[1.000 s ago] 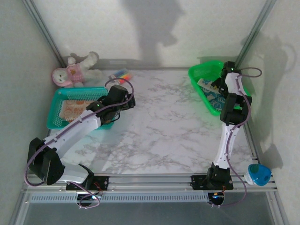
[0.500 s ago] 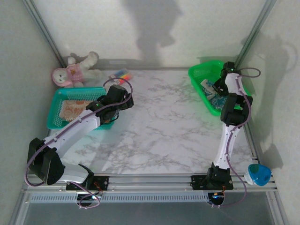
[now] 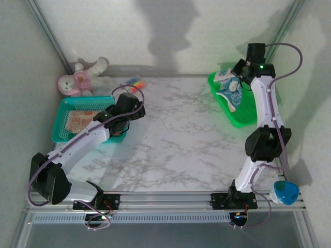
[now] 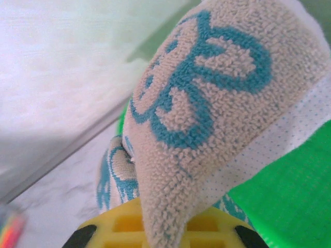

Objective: Fold and stack the towels

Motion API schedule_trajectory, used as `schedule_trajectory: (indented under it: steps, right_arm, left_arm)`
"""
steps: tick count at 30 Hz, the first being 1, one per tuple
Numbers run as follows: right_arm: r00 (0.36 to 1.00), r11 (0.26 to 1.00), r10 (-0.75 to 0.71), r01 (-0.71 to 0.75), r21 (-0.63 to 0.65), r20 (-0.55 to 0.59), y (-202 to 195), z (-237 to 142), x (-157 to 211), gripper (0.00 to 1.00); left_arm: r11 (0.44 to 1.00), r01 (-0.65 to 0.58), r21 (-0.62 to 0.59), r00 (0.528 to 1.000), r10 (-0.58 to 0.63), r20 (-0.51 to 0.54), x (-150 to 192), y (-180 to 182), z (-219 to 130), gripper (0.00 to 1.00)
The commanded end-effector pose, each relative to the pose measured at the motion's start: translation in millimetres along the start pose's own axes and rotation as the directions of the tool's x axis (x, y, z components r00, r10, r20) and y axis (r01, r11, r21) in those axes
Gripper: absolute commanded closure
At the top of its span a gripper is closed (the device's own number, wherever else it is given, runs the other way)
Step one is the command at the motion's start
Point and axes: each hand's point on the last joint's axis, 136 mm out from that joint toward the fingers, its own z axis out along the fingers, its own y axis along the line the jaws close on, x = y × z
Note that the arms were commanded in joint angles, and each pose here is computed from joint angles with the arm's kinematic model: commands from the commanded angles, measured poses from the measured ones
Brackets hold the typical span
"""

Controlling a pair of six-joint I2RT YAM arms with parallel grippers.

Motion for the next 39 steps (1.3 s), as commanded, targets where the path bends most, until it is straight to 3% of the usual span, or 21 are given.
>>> schedule_trajectory:
  steps: [1, 6, 10, 14, 21, 23, 26, 27, 35, 39]
  right_arm:
    - [0.996, 0.994, -0.070, 0.066, -0.086, -0.049, 32.7, -24.9, 28.1, 1.00]
    - [0.979, 0.960, -0.175, 0.146, -0.240, -0.106, 92.5, -75.8, 84.1, 1.00]
    - [0.959, 0.926, -0.199, 0.117, -0.358, -0.200, 124.6, -98.5, 147.2, 1.00]
    - [0.922, 0.906, -0.211, 0.060, -0.418, -0.325, 139.7, -96.5, 224.8, 0.97]
    - [0.858, 0.913, -0.324, 0.173, -0.369, -0.399, 137.4, -60.3, 325.4, 0.96]
    - [0.835, 0.904, -0.370, 0.222, -0.366, -0.408, 139.9, -50.3, 343.3, 0.83]
    - [0.797, 0.899, -0.405, 0.258, -0.355, -0.447, 140.9, -32.7, 364.6, 0.35]
    - [0.786, 0.904, -0.407, 0.273, -0.329, -0.465, 135.5, -27.0, 369.6, 0.30]
    - [0.785, 0.897, -0.439, 0.359, -0.256, -0.438, 102.9, -28.4, 363.7, 0.26]
    - [0.789, 0.903, -0.429, 0.372, -0.215, -0.441, 76.6, -32.2, 361.0, 0.26]
  left_arm:
    - [0.999, 0.037, -0.007, 0.998, -0.037, 0.052, -13.2, 9.4, -9.1, 0.00]
    - [0.998, 0.065, -0.013, 0.995, -0.064, 0.082, -22.1, 20.6, -16.6, 0.00]
    - [0.997, 0.072, -0.001, 0.993, -0.072, 0.096, -27.9, 27.7, -23.5, 0.00]
    - [0.998, 0.065, 0.008, 0.993, -0.065, 0.094, -26.9, 32.6, -27.6, 0.00]
    - [0.996, 0.054, 0.077, 0.999, -0.054, 0.006, -0.5, 24.3, -20.8, 0.01]
    - [0.993, 0.048, 0.107, 0.999, -0.046, -0.018, 8.4, 18.9, -19.2, 0.01]
    - [0.986, 0.028, 0.163, 0.998, -0.019, -0.053, 22.7, 7.8, -18.0, 0.03]
    - [0.984, 0.021, 0.179, 0.998, -0.009, -0.067, 28.3, 4.7, -17.2, 0.04]
    - [0.960, -0.107, 0.257, 0.974, 0.153, -0.167, 83.4, -13.1, -8.7, 0.19]
    - [0.931, -0.190, 0.311, 0.939, 0.265, -0.219, 121.4, -23.3, -3.1, 0.32]
